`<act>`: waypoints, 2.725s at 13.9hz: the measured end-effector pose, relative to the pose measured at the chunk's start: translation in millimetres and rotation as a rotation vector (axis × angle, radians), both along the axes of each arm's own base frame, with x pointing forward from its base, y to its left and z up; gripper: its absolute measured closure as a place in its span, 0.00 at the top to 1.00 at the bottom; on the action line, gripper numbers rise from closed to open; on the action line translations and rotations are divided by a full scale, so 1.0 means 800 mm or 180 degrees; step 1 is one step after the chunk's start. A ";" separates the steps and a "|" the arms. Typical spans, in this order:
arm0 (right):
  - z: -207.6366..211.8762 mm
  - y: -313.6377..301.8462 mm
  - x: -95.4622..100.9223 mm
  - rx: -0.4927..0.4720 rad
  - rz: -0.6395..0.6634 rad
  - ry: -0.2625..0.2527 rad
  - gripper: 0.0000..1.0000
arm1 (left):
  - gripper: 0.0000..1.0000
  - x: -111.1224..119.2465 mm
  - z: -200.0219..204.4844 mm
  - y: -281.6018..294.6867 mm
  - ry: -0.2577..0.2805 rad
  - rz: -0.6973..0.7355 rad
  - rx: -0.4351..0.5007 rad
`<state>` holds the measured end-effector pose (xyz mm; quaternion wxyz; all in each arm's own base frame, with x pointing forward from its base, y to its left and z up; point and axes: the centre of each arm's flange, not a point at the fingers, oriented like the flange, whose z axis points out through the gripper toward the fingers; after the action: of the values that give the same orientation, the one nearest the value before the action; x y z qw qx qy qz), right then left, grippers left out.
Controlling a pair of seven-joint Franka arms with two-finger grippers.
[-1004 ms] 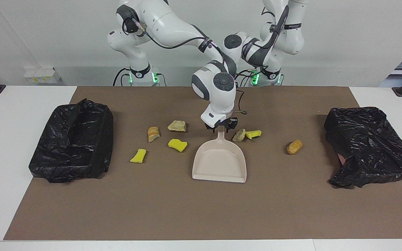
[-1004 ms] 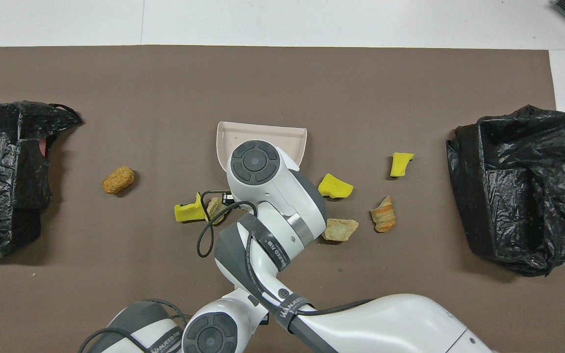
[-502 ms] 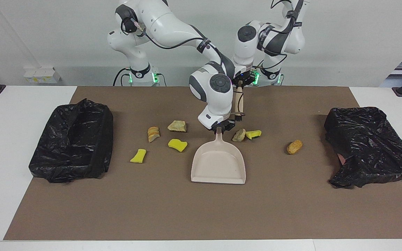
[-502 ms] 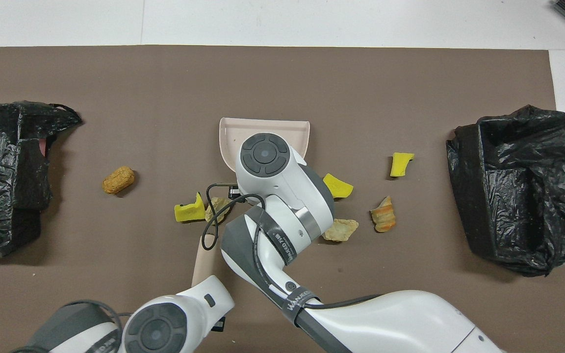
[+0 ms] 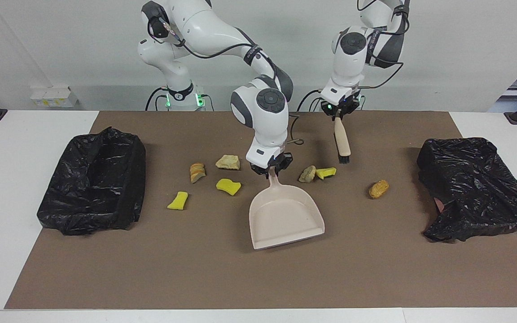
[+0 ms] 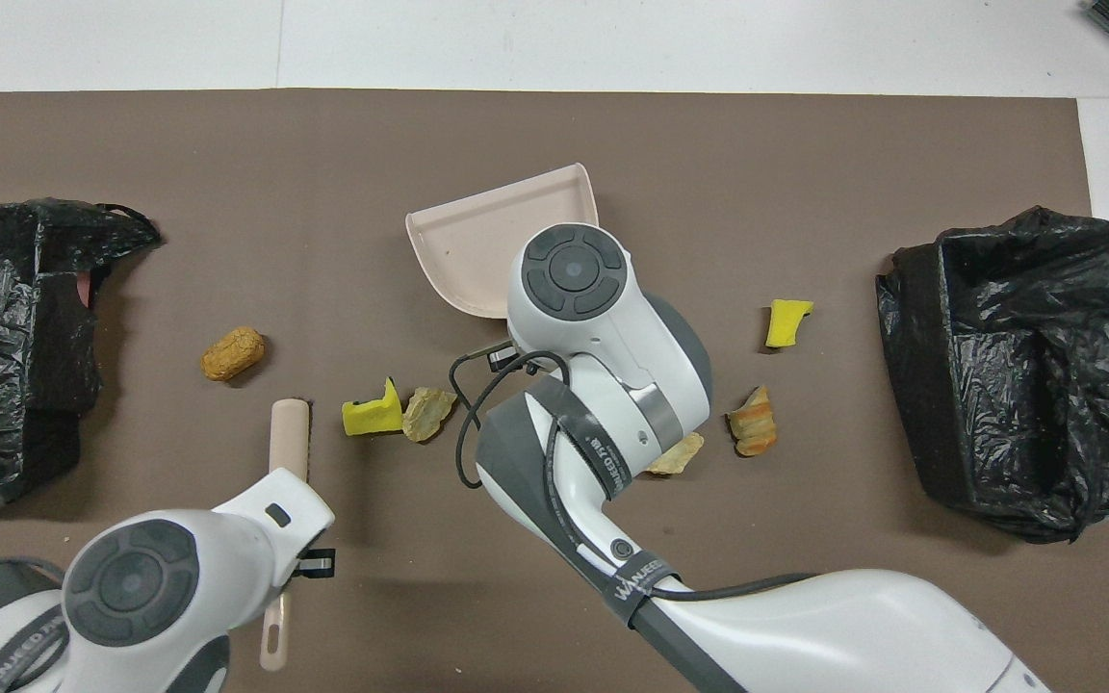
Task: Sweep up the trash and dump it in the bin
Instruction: 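Lift the dustpan with the right gripper while the left gripper grasps the brush, then set the dustpan by the trash while the left gripper brings the brush over, then sweep bread and sponge pieces into the dustpan with the left gripper's brush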
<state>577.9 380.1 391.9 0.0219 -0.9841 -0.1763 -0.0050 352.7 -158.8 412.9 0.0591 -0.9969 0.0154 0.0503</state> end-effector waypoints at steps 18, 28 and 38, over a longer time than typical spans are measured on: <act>-0.016 -0.084 -0.004 -0.0588 0.4210 0.0385 0.31 | 0.25 0.146 -0.081 0.223 -0.0013 -0.0345 -0.0225; -0.034 -0.087 -0.032 -0.0662 0.4002 0.0533 0.31 | 0.25 0.110 -0.093 0.037 0.0018 0.0367 -0.0307; -0.041 -0.081 -0.039 -0.0679 0.3811 0.0540 0.31 | 0.25 0.052 -0.094 -0.164 -0.0126 0.0622 -0.0819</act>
<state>546.6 315.5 358.8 -0.0637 -0.7079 -0.6956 0.1042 394.7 -290.2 337.7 -0.0740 -0.9937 -0.0765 0.0337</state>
